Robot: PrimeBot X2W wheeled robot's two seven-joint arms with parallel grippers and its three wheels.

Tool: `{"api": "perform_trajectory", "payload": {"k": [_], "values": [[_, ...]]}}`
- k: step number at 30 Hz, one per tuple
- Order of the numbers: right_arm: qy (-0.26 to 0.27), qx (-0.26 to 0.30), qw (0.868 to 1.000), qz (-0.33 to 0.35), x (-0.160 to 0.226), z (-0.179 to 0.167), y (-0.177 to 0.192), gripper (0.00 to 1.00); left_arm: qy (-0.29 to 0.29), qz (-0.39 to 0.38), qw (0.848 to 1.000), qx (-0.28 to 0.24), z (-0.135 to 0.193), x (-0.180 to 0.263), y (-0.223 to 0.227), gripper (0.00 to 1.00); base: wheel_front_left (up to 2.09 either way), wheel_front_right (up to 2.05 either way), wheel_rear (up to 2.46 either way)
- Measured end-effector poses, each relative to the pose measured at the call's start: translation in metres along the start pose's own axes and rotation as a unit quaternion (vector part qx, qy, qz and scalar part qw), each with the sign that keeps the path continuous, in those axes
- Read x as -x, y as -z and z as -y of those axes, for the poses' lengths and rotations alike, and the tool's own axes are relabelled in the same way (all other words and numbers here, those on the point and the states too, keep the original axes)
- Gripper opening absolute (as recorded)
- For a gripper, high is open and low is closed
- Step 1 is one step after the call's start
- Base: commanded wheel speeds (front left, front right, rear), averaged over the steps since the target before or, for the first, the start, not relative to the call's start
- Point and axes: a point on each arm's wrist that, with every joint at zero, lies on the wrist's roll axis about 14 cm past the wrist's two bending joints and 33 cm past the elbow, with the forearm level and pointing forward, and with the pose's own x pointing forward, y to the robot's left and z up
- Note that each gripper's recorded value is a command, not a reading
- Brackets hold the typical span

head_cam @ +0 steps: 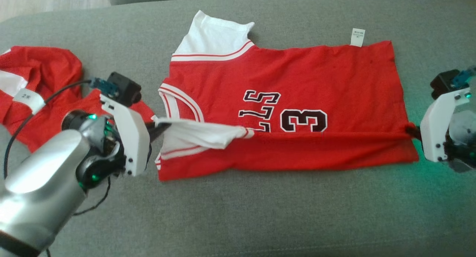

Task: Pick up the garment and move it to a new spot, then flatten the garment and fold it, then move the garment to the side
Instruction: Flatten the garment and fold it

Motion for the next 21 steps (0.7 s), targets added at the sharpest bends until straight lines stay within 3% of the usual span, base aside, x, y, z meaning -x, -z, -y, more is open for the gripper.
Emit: {"api": "perform_trajectory", "payload": {"k": [1, 2, 4, 8, 12, 15, 18, 21], "values": [[0.002, 0.0, 1.0, 0.013, -0.002, 0.0, -0.004, 0.93, -0.003, 0.007, 1.0, -0.001, -0.002, -0.002, -0.003, 0.48, 0.0, 0.0, 0.0], [0.004, -0.004, 1.0, 0.026, -0.003, 0.002, -0.007, 1.0, -0.009, 0.016, 1.0, -0.005, -0.005, -0.005, -0.006, 1.0, 0.0, 0.0, 0.0], [0.006, -0.016, 0.998, 0.053, -0.005, 0.004, -0.016, 1.0, -0.022, 0.029, 0.999, -0.008, -0.013, -0.009, -0.012, 1.0, 0.0, 0.0, 0.0], [0.015, -0.062, 0.982, 0.178, 0.007, 0.016, -0.058, 1.0, -0.058, 0.144, 0.988, 0.023, -0.028, -0.007, -0.053, 1.0, 0.0, 0.0, 0.0], [0.021, -0.092, 0.948, 0.302, 0.029, 0.021, -0.091, 1.0, -0.092, 0.284, 0.953, 0.052, -0.039, 0.015, -0.1, 1.0, 0.0, 0.0, 0.0], [0.025, -0.093, 0.92, 0.38, 0.048, 0.019, -0.107, 1.0, -0.102, 0.374, 0.918, 0.08, -0.04, 0.038, -0.125, 1.0, 0.0, 0.0, 0.0], [0.025, -0.098, 0.891, 0.443, 0.064, 0.013, -0.109, 1.0, -0.111, 0.417, 0.895, 0.113, -0.037, 0.053, -0.125, 1.0, 0.0, 0.0, 0.0], [0.023, -0.085, 0.876, 0.474, 0.068, -0.001, -0.096, 1.0, -0.108, 0.434, 0.881, 0.156, -0.024, 0.061, -0.112, 1.0, 0.0, 0.0, 0.0]]}}
